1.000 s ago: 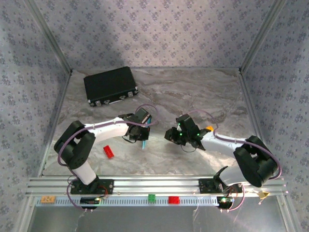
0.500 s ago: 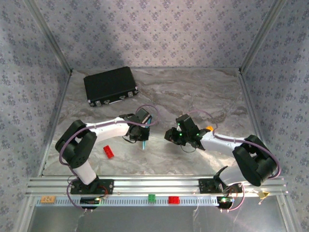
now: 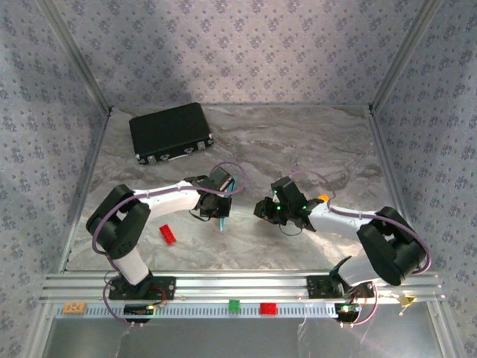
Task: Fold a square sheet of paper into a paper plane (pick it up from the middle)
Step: Move the paper plane to the center of the table.
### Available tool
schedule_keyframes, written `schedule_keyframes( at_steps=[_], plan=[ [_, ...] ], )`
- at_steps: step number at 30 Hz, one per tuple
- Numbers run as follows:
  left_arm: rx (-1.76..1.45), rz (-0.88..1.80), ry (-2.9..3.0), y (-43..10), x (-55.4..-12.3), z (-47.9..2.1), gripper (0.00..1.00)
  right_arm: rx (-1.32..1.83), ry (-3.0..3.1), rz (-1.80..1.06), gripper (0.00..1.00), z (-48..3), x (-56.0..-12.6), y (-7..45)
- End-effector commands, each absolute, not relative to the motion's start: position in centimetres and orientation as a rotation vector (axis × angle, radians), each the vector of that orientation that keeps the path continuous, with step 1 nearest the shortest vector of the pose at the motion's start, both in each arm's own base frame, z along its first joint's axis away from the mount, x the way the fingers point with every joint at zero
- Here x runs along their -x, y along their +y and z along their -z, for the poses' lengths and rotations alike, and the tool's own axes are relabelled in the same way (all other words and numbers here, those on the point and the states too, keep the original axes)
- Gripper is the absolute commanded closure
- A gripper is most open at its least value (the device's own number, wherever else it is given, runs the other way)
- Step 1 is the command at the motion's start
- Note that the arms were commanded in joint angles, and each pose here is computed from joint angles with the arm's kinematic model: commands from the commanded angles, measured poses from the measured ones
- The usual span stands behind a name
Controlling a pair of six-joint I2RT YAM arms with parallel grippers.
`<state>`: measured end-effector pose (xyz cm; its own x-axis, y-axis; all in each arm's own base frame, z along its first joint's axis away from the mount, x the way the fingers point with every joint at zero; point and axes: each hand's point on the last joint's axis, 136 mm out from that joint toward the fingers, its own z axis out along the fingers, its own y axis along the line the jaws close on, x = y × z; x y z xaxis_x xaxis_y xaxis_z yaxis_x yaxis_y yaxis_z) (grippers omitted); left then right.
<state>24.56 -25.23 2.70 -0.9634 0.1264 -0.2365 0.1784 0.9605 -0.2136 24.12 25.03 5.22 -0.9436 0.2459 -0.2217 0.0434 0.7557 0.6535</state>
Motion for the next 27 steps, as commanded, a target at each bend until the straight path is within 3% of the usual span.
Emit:
schedule_keyframes(
  at_steps=[1, 27],
  plan=[
    [-0.223, 0.315, 2.864, -25.23, -24.86, -4.33, 0.97, -0.191, 2.657, -0.981, 0.77, -5.52, -24.32, 25.45],
    [-0.239, 0.235, 2.879, -25.23, -24.60, -3.87, 0.90, -0.192, 2.663, -0.976, 0.76, -5.37, -24.29, 25.40]
  ],
)
